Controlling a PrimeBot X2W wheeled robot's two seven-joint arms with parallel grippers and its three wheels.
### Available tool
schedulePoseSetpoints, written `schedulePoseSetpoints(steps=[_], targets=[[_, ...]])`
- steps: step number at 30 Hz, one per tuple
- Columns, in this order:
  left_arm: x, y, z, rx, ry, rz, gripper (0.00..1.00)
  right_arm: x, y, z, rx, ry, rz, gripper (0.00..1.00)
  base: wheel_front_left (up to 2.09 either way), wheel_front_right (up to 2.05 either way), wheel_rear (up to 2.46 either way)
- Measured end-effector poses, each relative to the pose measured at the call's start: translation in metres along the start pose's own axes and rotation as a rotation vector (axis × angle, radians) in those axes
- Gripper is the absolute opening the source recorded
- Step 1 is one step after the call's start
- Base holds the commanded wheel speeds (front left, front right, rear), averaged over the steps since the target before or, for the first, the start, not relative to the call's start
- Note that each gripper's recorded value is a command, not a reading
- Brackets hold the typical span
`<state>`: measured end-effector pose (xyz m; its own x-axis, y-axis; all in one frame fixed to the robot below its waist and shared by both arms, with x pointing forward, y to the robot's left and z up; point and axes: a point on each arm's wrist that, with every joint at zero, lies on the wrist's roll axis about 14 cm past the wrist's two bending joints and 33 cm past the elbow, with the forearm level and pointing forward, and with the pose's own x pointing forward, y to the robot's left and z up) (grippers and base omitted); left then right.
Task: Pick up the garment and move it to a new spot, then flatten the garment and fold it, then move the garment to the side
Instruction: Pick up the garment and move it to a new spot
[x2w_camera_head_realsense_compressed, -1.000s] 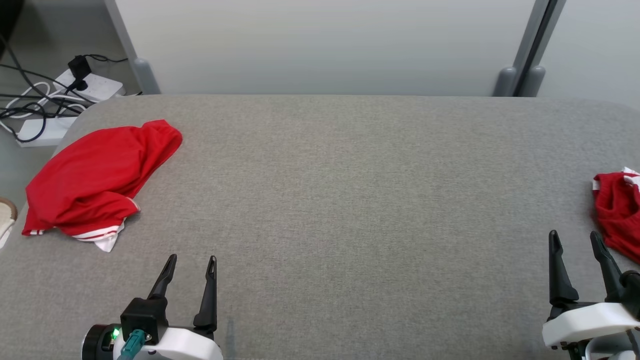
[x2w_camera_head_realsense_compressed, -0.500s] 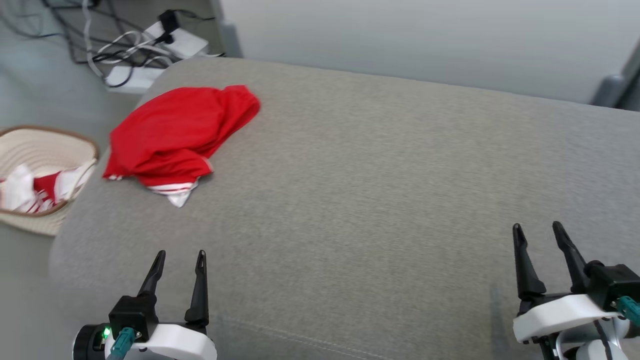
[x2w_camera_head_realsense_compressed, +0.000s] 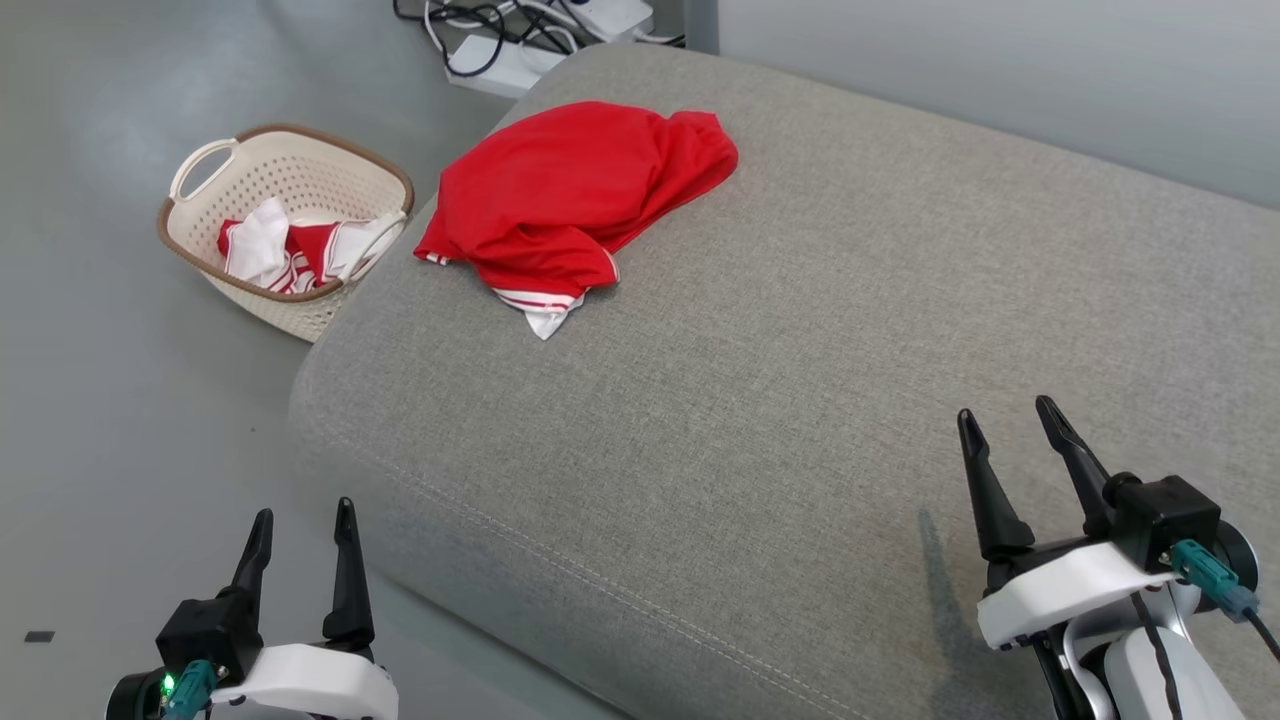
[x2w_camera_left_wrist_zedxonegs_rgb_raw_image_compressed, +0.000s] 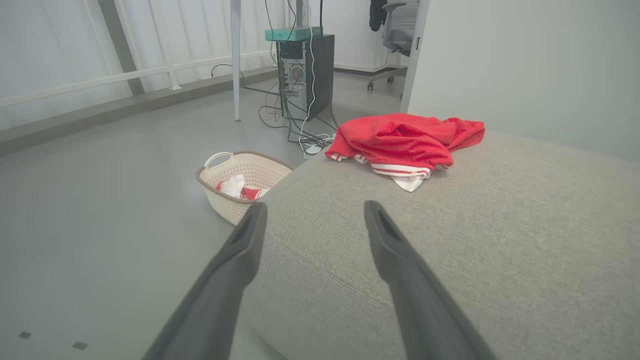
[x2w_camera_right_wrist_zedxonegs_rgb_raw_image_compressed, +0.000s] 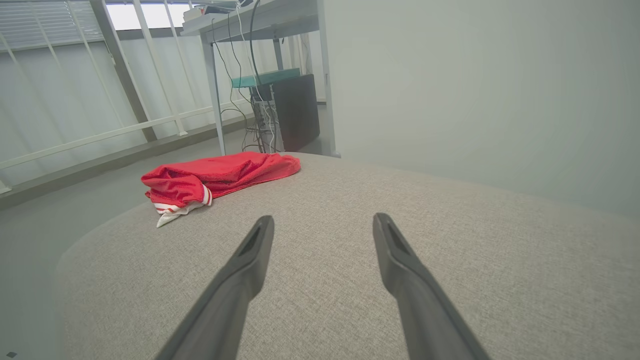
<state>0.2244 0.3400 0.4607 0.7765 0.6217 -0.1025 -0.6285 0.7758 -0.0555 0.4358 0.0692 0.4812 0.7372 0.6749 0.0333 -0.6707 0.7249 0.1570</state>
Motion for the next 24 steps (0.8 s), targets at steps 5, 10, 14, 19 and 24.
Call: schedulePoseSetpoints(steps=[5, 10, 14, 19, 24], targets=[[-0.001, 0.010, -0.006, -0.023, 0.025, 0.037, 1.00, 0.006, 0.001, -0.012, 0.009, 0.030, 0.020, 1.00, 0.00, 0.00, 0.00], [0.005, 0.006, -0.017, -0.025, 0.065, 0.002, 1.00, 0.004, -0.012, -0.014, 0.011, 0.033, -0.012, 1.00, 0.00, 0.00, 0.00], [0.038, -0.005, -0.001, -0.013, 0.033, -0.065, 1.00, 0.000, -0.028, -0.014, 0.004, 0.031, -0.052, 1.00, 0.00, 0.00, 0.00], [0.088, -0.017, 0.024, 0.042, 0.008, -0.138, 1.00, -0.009, -0.041, -0.017, 0.005, 0.031, -0.086, 1.00, 0.00, 0.00, 0.00], [0.134, -0.042, 0.033, 0.072, 0.046, -0.201, 1.00, -0.017, -0.060, -0.022, 0.008, 0.046, -0.134, 1.00, 0.00, 0.00, 0.00]])
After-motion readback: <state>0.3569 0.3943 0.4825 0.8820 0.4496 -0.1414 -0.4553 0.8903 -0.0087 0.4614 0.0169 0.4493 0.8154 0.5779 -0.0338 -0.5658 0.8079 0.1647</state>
